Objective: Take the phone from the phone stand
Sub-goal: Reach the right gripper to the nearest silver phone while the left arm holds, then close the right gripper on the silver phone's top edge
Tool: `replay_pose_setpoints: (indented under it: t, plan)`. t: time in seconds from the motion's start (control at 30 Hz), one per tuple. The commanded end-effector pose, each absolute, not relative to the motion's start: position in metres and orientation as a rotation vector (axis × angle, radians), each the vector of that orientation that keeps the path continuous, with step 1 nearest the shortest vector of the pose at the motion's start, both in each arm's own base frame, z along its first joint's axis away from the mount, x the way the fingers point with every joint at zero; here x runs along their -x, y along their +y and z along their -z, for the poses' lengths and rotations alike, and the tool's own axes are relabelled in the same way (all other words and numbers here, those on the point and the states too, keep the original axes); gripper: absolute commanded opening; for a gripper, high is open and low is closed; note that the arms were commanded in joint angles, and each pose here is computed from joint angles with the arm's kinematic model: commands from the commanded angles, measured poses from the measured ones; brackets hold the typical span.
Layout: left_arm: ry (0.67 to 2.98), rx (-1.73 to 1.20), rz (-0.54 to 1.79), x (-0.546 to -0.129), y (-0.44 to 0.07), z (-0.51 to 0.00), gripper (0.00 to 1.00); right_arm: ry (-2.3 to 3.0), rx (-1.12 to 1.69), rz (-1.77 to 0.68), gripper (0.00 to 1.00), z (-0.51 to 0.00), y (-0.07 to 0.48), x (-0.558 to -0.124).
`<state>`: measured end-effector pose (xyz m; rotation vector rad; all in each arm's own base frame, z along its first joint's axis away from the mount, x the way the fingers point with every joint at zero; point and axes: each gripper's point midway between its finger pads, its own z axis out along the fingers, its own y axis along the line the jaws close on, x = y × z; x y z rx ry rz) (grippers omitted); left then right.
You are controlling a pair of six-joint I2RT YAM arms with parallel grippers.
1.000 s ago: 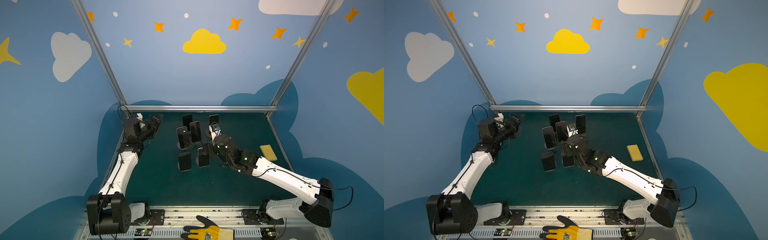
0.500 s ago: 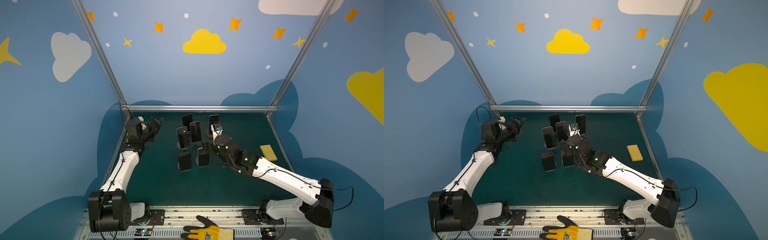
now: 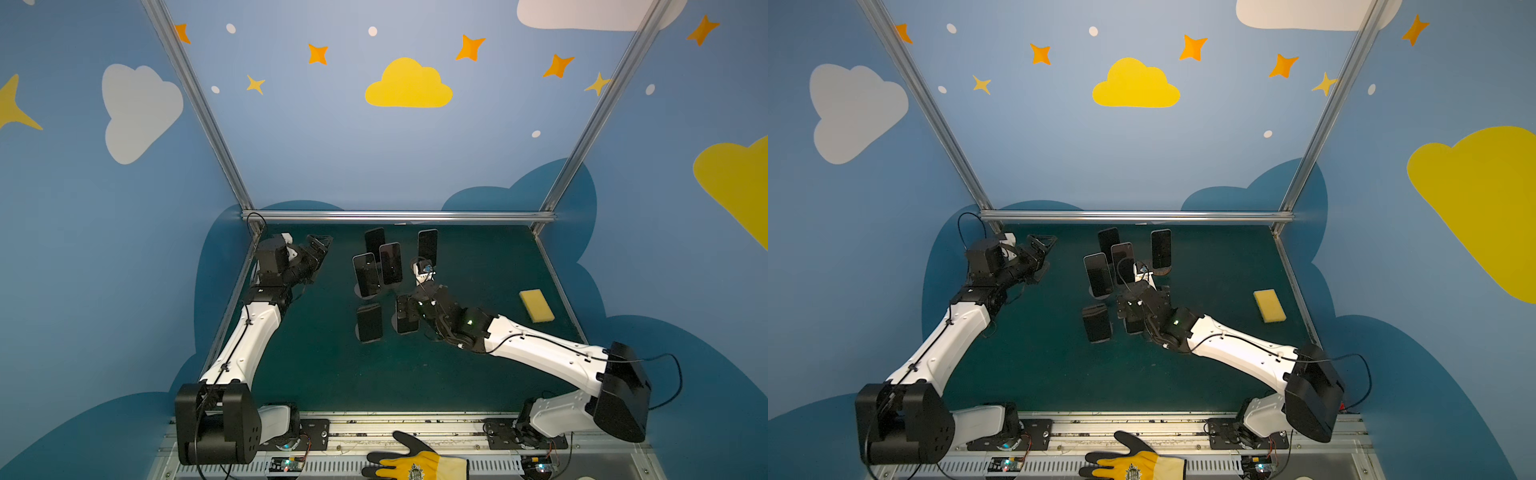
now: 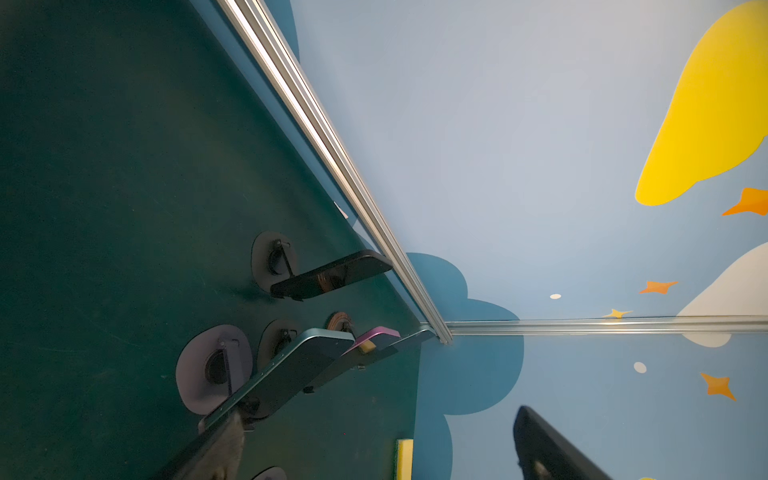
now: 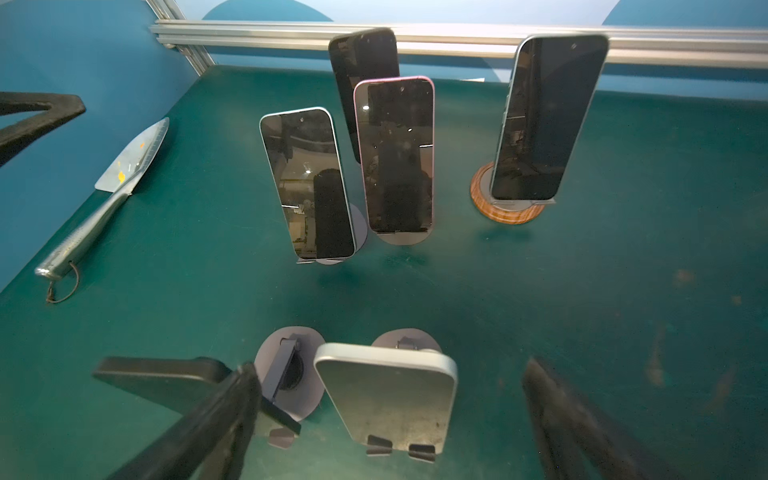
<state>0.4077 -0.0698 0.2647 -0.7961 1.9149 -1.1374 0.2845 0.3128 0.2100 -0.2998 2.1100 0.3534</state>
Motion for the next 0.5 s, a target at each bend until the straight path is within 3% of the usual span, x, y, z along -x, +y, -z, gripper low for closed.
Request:
replay_pose_setpoints:
  t: [0.0,0.47]
  plan:
    - [1.906,0.744,1.143,-0.409,-0.074,-0.275,1.0,2.106,0.246,-0.36,0.99,-0.205,0.322,-0.283]
    - [1.931,0.756,1.174,-0.412,-0.081,-0.266,1.0,2.152,0.19,-0.234,0.98,-0.173,0.31,-0.284]
